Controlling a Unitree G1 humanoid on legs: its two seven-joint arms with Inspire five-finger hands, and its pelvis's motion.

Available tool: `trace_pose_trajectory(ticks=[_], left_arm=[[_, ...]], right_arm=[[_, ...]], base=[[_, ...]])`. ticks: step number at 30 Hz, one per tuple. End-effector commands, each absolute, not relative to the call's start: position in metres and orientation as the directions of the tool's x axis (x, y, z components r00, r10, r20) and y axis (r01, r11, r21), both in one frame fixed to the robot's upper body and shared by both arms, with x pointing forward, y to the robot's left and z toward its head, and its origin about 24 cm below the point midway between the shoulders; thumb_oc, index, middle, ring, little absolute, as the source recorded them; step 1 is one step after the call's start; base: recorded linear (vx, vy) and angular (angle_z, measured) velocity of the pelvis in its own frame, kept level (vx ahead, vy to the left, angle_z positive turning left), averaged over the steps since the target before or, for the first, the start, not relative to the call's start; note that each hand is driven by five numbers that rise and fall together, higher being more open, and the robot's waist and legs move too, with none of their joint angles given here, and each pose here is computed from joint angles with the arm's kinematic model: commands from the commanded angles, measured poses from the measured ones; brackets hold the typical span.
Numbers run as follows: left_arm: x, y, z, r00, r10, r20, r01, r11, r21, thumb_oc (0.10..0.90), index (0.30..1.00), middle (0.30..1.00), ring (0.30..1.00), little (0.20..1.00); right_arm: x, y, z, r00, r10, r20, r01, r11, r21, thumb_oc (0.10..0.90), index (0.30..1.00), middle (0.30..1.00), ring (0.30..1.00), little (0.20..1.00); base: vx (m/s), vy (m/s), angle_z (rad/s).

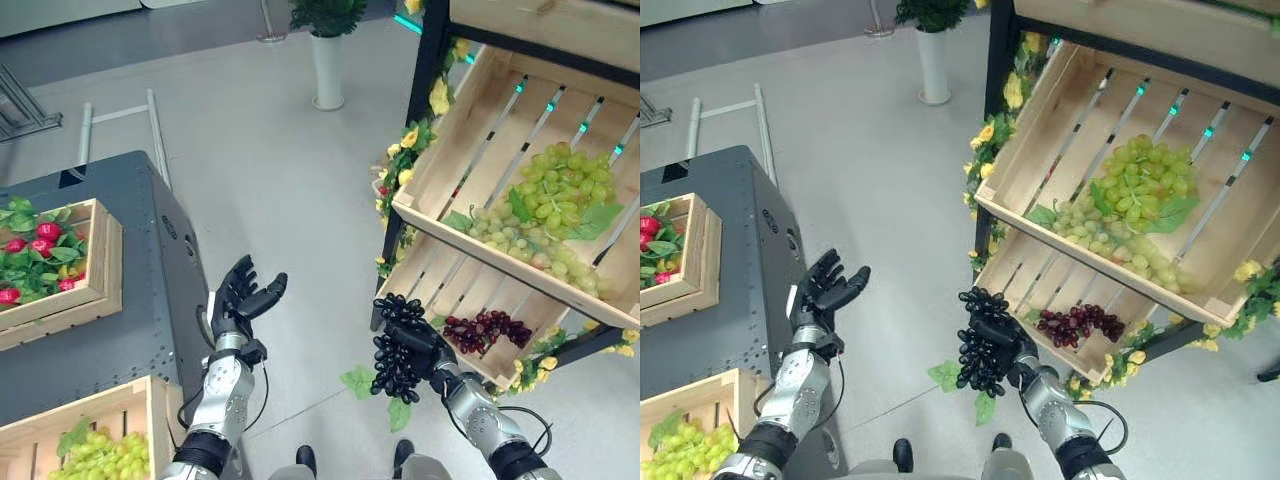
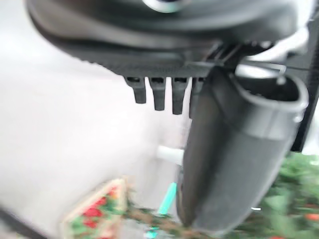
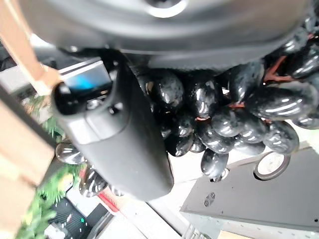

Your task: Pick up the fruits from the basket on one side to the basket on the other side

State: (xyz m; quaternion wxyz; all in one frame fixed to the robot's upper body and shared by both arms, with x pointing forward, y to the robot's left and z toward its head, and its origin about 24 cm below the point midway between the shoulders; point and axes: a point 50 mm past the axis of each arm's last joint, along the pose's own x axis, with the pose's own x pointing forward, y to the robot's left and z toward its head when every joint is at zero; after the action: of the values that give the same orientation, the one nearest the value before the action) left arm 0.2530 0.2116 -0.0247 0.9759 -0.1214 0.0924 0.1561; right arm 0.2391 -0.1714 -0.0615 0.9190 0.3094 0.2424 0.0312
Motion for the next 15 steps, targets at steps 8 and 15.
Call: trace_pose_trajectory(ticks=[8,15], left_arm=[[0.275,0.203,0.003,0.984,0.178,-0.029,-0.180,0.981,-0.073,0.800,0.900,0.900,0.900,0.900],[0.280,0.196,0.006,0.985,0.174,-0.017,-0.175,0.981,-0.081,0.800,0.900,0.900,0.900,0.900]], right_arm=[[0.294,-0.186,0.013,0.998,0.057,0.003,-0.039,0.641,0.767,0.400,0.300,0.300,0.300,0.300],[0.315,-0.196,0.043,0.991,-0.030,0.131,-0.094,0.547,0.832,0.400,0.300,0.300,0.300,0.300]], base=[[-0.15,-0.065,-0.04],[-0.11,-0.014,0.04]])
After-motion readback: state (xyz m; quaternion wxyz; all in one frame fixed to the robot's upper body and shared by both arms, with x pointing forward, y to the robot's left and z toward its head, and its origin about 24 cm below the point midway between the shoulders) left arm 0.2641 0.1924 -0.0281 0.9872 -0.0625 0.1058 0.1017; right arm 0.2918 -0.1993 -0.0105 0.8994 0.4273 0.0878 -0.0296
